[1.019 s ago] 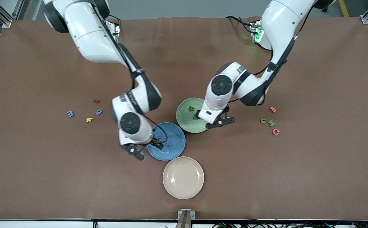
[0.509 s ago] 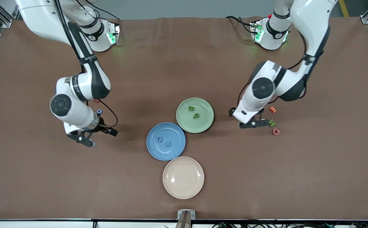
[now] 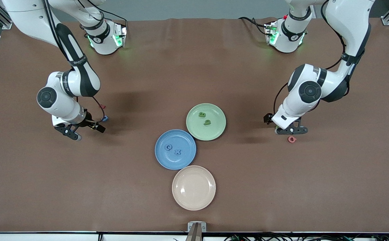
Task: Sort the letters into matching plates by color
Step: 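Grasp the blue 6 with the right gripper while the left gripper grasps the green letter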
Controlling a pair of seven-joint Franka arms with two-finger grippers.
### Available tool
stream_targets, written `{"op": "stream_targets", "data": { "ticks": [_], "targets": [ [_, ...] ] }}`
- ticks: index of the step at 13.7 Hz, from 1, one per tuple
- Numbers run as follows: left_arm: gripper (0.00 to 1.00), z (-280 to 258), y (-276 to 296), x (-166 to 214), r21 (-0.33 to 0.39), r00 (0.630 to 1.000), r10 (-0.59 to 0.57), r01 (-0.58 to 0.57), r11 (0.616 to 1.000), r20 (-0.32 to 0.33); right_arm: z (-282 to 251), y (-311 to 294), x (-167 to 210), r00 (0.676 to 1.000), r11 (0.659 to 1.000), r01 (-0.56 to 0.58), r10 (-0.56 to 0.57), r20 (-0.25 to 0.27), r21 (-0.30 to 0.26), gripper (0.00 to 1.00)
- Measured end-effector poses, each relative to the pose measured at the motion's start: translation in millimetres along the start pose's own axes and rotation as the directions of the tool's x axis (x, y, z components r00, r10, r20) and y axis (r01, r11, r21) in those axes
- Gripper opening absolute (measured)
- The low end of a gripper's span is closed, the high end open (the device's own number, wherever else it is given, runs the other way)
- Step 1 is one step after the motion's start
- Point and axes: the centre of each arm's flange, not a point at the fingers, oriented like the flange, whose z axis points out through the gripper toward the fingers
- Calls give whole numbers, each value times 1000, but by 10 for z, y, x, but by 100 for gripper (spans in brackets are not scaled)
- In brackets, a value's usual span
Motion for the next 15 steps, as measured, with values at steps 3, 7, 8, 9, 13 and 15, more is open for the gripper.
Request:
{"op": "stream_targets", "data": {
  "ticks": [3,7,8,9,13,15],
  "targets": [
    [99,142,-76,-61,-11,1000,11,-11,1000,0,148,117,-112,1000,1000,-7,7,-11,2,94],
    [97,373,-85,-79,-30,1000,12,-12,999,13,343,172,-277,1000,1000,-1,1,16,-15,92],
    [96,442,-77,-84,-37,1000,12,-11,999,16,387,166,-301,1000,1000,2,-1,24,-19,91],
    [96,507,-68,-85,-45,1000,12,-11,999,16,422,156,-319,1000,1000,5,-5,30,-22,90],
    [93,723,-49,-80,-59,1000,32,-31,998,1,486,66,-401,999,999,24,-23,42,-27,88],
    [91,726,-103,-40,-43,998,55,-55,998,-12,487,44,-417,999,999,29,-27,42,-26,81]
  ]
}}
